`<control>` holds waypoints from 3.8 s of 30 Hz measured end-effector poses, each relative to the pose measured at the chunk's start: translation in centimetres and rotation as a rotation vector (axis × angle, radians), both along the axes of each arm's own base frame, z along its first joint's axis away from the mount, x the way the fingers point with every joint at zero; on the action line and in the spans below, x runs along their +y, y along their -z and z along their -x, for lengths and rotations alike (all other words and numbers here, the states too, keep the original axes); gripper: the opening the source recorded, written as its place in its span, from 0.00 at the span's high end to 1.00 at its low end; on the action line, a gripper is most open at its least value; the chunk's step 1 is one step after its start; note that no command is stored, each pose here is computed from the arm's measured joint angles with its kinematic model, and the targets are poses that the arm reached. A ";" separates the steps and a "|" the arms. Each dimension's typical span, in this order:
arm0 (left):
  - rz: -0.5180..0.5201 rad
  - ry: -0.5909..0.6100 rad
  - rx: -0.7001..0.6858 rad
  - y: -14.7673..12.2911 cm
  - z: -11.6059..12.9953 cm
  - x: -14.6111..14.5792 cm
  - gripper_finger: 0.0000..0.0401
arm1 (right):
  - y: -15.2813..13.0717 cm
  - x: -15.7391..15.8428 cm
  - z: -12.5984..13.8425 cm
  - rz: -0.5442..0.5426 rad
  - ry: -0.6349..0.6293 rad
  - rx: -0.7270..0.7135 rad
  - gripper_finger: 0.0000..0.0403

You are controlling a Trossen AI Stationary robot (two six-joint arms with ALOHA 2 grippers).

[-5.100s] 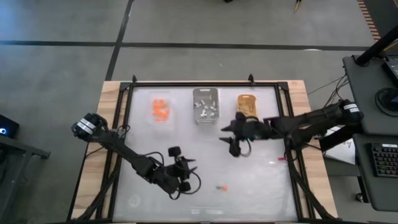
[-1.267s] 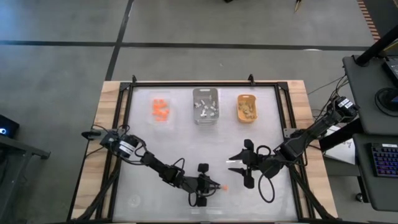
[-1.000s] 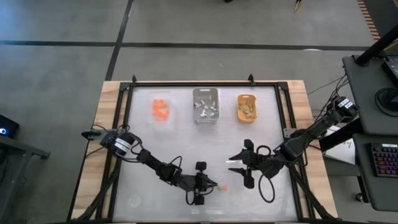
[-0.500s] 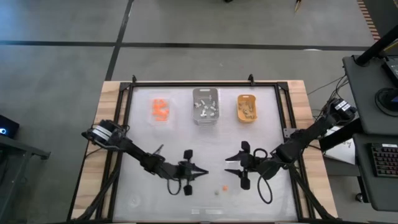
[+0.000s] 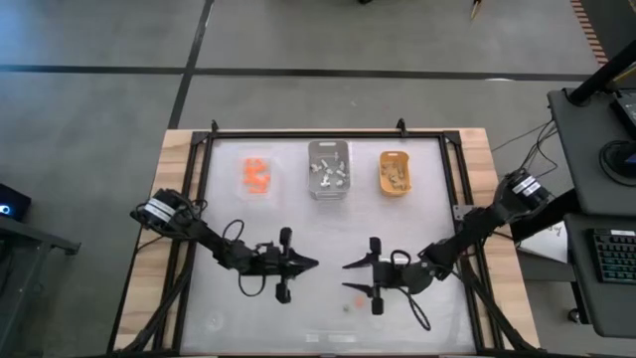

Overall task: Sort Halloween decoration
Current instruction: Put the cream white skull toy into the yellow bin

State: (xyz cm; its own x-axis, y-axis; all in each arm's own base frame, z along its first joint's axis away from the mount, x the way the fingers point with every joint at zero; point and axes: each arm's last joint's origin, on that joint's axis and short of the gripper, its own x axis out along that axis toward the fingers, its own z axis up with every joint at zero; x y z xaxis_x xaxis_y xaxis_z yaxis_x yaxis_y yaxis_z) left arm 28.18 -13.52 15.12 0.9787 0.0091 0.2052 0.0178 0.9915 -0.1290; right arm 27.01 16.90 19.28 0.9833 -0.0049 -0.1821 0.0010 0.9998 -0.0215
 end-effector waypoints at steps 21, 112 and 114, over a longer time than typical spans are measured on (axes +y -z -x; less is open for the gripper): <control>-0.050 0.069 0.191 1.5 -0.7 -2.3 1.00 | -0.3 -0.2 -0.4 -0.199 -0.004 0.113 0.54; -0.052 0.031 -0.072 -7.1 5.7 0.6 1.00 | -7.8 -14.1 -5.6 -0.104 0.507 0.902 0.98; -0.055 0.031 -0.067 -7.0 5.7 0.6 1.00 | -8.2 -17.8 -4.4 -0.165 0.645 0.958 0.98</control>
State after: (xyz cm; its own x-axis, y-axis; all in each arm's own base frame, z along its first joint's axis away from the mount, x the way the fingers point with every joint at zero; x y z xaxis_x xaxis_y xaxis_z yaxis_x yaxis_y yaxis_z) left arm 22.51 -12.89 22.15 0.9624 -0.0342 0.2694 0.0555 0.9959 -0.0720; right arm 31.40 -0.85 27.48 0.2668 -0.3606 -0.8938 0.5642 0.8103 -0.1585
